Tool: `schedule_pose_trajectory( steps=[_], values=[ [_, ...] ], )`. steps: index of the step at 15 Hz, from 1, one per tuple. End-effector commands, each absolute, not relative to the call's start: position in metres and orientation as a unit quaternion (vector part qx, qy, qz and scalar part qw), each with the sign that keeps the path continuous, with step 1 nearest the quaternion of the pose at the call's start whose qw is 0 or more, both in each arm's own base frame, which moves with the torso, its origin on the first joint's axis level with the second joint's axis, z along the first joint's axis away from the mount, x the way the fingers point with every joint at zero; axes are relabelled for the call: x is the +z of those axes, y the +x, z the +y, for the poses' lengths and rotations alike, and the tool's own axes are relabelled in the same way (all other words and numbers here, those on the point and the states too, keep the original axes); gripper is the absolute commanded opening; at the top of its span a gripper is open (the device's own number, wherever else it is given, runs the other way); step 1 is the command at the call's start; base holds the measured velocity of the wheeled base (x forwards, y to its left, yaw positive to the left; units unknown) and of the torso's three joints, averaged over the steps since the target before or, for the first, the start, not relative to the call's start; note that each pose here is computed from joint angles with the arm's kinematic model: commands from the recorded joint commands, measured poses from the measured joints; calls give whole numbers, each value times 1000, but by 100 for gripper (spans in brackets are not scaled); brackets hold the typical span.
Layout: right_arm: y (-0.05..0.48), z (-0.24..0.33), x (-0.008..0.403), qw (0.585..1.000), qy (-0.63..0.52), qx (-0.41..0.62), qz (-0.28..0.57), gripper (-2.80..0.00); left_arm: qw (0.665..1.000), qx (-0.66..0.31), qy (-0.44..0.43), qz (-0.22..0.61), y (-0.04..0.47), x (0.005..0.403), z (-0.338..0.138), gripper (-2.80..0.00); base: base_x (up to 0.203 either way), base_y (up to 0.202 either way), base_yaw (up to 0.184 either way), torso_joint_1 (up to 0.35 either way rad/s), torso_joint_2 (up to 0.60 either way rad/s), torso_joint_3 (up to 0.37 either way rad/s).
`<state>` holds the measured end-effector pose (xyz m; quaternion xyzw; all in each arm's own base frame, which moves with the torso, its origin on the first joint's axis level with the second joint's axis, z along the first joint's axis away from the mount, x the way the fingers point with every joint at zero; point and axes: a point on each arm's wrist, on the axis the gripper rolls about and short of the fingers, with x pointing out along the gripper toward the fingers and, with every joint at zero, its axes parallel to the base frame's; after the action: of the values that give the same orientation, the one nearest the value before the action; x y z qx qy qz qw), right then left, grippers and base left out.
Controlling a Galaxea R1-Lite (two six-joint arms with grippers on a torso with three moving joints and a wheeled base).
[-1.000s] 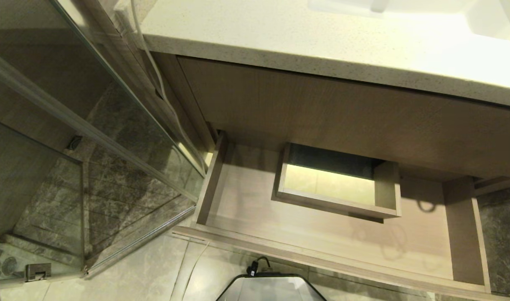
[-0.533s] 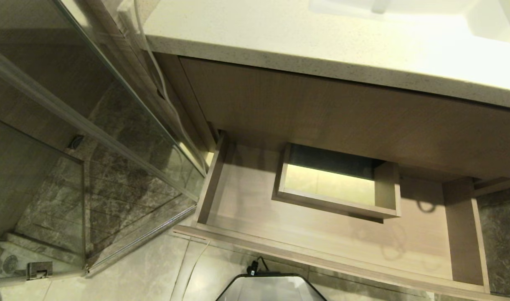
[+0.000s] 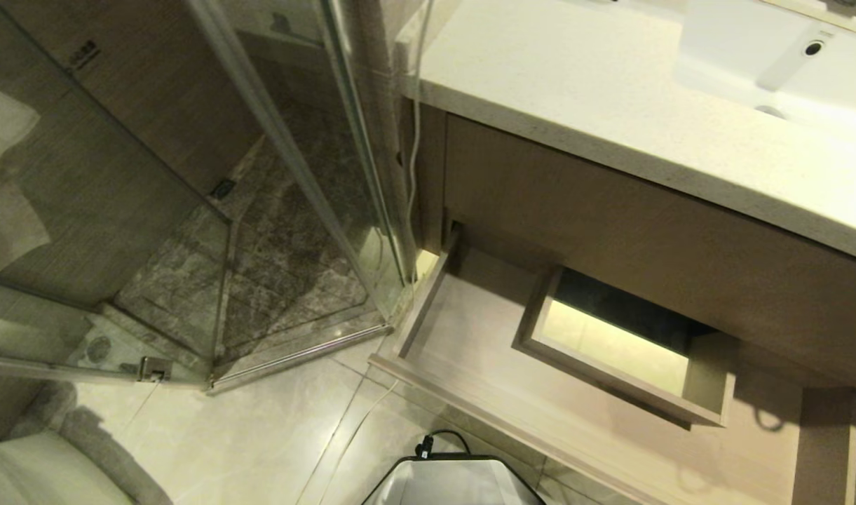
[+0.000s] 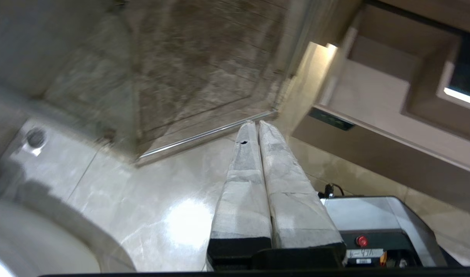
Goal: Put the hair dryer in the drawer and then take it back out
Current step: Pick up the hairdryer
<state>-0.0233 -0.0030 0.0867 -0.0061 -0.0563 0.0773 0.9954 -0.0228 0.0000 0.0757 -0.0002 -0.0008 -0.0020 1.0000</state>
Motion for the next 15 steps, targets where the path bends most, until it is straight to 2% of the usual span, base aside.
schedule_pose_trajectory(
  steps=[1,4,15],
  values=[
    [-23,-3,75,995,-6,77,-56,-280,1000,-2,-1,0,-23,75,0,-280,0,-9,162,84,-129,-81],
    [-23,-3,75,995,-6,78,-56,-280,1000,-2,0,0,-23,75,0,-280,1,-4,108,17,-19,-9],
    [-23,-3,75,995,-5,78,-57,-280,1000,-2,0,1,-23,75,0,-280,0,0,0,0,0,0]
  ],
)
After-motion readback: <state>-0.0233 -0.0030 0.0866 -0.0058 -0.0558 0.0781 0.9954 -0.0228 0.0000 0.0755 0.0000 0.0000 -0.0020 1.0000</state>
